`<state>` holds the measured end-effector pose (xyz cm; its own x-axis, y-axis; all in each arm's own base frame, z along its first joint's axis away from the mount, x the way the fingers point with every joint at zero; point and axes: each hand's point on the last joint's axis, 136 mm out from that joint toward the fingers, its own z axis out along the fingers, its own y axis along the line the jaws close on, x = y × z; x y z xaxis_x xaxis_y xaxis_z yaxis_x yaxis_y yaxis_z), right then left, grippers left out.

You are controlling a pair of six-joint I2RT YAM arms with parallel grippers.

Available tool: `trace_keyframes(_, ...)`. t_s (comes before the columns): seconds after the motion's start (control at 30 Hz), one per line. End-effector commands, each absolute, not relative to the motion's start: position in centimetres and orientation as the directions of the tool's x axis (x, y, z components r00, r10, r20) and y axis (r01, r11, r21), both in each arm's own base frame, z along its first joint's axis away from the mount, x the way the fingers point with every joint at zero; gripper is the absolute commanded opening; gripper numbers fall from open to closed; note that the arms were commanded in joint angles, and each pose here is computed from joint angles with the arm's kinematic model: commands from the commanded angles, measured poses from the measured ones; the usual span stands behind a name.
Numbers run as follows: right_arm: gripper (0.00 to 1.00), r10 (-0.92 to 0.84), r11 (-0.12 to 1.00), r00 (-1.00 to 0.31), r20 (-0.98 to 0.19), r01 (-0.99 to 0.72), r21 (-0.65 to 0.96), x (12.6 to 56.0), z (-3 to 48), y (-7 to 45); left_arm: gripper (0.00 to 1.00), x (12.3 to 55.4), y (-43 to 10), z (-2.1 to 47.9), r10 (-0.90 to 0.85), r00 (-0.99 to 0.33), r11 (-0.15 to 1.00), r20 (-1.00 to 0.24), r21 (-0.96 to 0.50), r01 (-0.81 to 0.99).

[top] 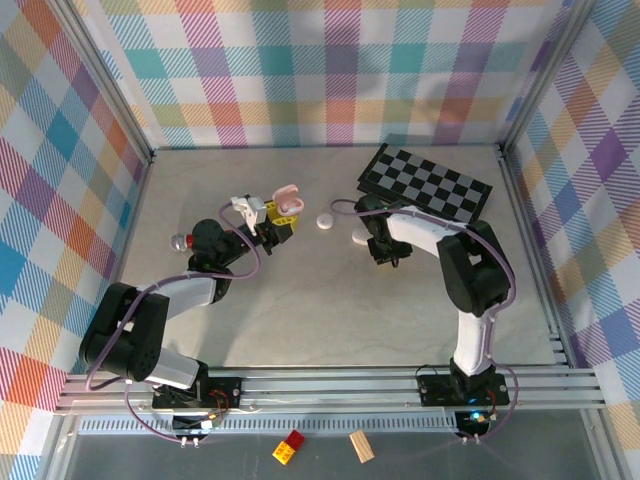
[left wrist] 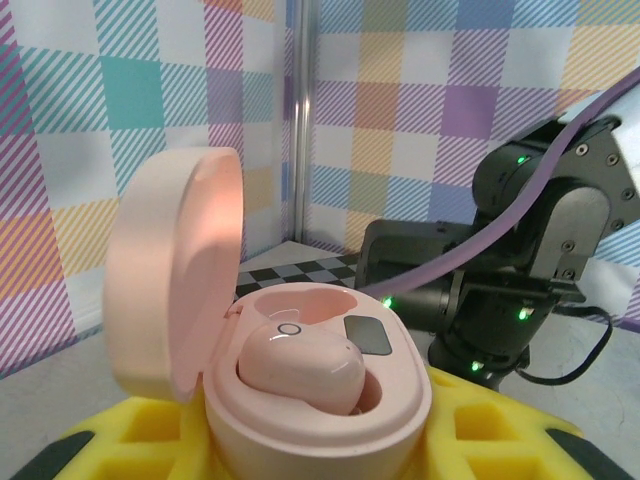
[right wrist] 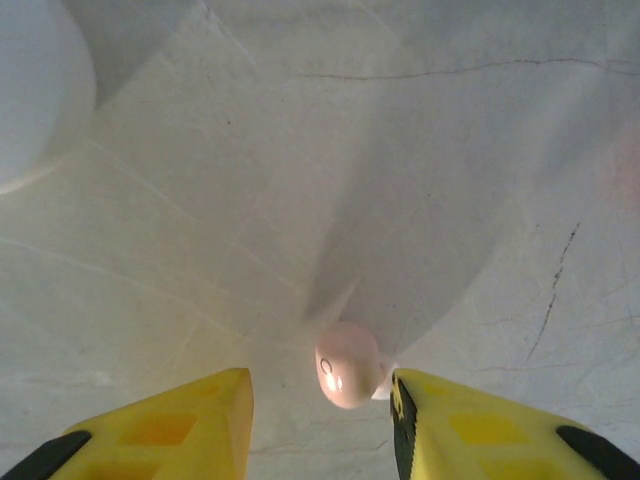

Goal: Insert the wireless bluetooth earbuds into the charging case

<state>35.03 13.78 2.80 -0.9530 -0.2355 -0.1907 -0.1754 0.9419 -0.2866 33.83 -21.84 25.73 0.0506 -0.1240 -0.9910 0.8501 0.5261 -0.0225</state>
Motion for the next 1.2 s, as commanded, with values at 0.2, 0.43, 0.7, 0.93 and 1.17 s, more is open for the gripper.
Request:
trace_keyframes(0.2, 0.35, -0.273, 0.906, -0.950, -0.148, -0.202, -0.373, 35.5, 2.9, 13.0, 0.29, 33.2, -21.7, 27.0, -0.137, 0.089, 0.504, -0.987, 0.008, 0.864)
trace_keyframes(0.43, 0.32, -0.282, 0.904, -0.950, -0.135, -0.215, -0.370, 35.3, 2.4, 13.0, 0.29, 33.0, -21.7, 26.8, -0.145, 0.078, 0.496, -0.986, -0.004, 0.869)
trace_keyframes(0.7, 0.26, -0.286, 0.901, -0.950, -0.129, -0.221, -0.374, 35.4, 2.1, 13.0, 0.29, 33.0, -21.8, 26.9, -0.157, 0.077, 0.490, -0.985, -0.010, 0.872)
trace_keyframes(0.93, 0.19, -0.280, 0.904, -0.949, -0.146, -0.209, -0.372, 35.3, 2.8, 12.9, 0.29, 32.9, -21.8, 26.6, -0.152, 0.072, 0.487, -0.986, -0.012, 0.873)
trace_keyframes(1.17, 0.18, -0.255, 0.956, -0.926, -0.278, -0.199, -0.215, 34.6, 6.6, 14.7, 0.29, 32.4, -22.8, 26.1, -0.087, 0.074, 0.465, -0.993, 0.025, 0.885)
